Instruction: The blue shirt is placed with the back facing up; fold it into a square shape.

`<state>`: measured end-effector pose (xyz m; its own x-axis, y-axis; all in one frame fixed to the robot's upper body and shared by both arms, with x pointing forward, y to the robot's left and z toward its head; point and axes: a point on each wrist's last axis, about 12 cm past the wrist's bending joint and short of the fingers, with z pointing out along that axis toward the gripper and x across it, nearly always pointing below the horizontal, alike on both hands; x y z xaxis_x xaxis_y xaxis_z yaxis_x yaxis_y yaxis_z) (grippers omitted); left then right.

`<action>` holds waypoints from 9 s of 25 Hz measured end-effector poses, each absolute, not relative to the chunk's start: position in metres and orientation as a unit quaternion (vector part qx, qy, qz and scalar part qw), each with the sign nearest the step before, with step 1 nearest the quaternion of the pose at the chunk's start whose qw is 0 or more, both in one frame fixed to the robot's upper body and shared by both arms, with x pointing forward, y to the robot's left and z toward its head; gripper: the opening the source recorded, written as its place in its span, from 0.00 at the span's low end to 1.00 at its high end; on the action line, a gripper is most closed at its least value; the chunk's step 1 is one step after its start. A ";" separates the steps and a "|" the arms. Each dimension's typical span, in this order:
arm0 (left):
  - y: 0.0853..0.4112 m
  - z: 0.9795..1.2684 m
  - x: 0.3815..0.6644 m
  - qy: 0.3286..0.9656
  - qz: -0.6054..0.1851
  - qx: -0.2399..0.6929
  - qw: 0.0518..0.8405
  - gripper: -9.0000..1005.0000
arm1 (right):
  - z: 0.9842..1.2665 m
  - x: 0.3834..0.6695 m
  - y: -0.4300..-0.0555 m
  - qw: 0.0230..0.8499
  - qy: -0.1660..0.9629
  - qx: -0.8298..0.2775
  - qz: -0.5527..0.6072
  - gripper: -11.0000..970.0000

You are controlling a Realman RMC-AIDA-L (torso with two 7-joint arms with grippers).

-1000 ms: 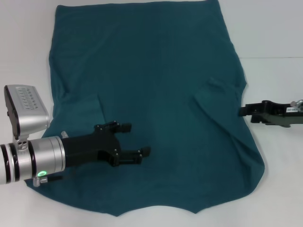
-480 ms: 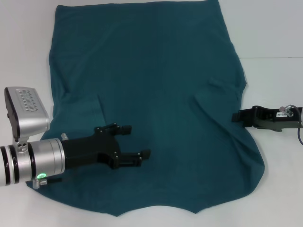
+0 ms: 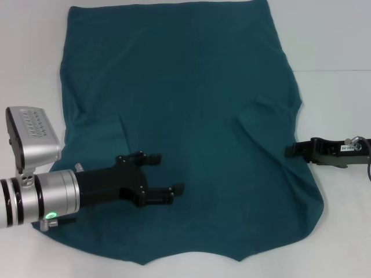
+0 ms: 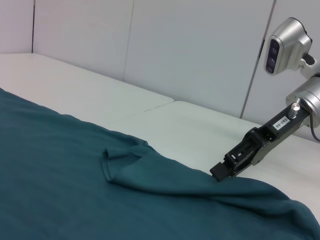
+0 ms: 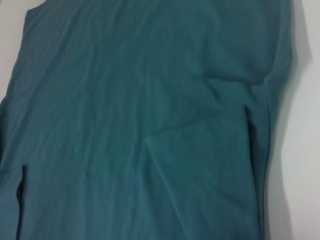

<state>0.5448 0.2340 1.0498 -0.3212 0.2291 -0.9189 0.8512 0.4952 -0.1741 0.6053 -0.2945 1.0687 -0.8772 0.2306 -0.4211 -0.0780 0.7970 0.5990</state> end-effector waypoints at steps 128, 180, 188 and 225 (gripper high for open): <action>0.265 1.058 0.548 0.751 -0.312 0.314 0.490 0.94 | 1.109 0.642 -0.189 0.313 0.876 -0.148 0.336 0.73; 0.377 1.063 0.469 0.878 -0.269 0.109 0.381 0.91 | 1.101 0.621 -0.198 0.336 0.840 -0.196 0.378 0.94; 0.375 1.055 0.467 0.884 -0.266 0.106 0.369 0.90 | 1.101 0.621 -0.199 0.335 0.841 -0.196 0.378 0.94; 0.368 1.051 0.475 0.892 -0.260 0.133 0.344 0.83 | 1.101 0.621 -0.199 0.338 0.840 -0.191 0.380 0.91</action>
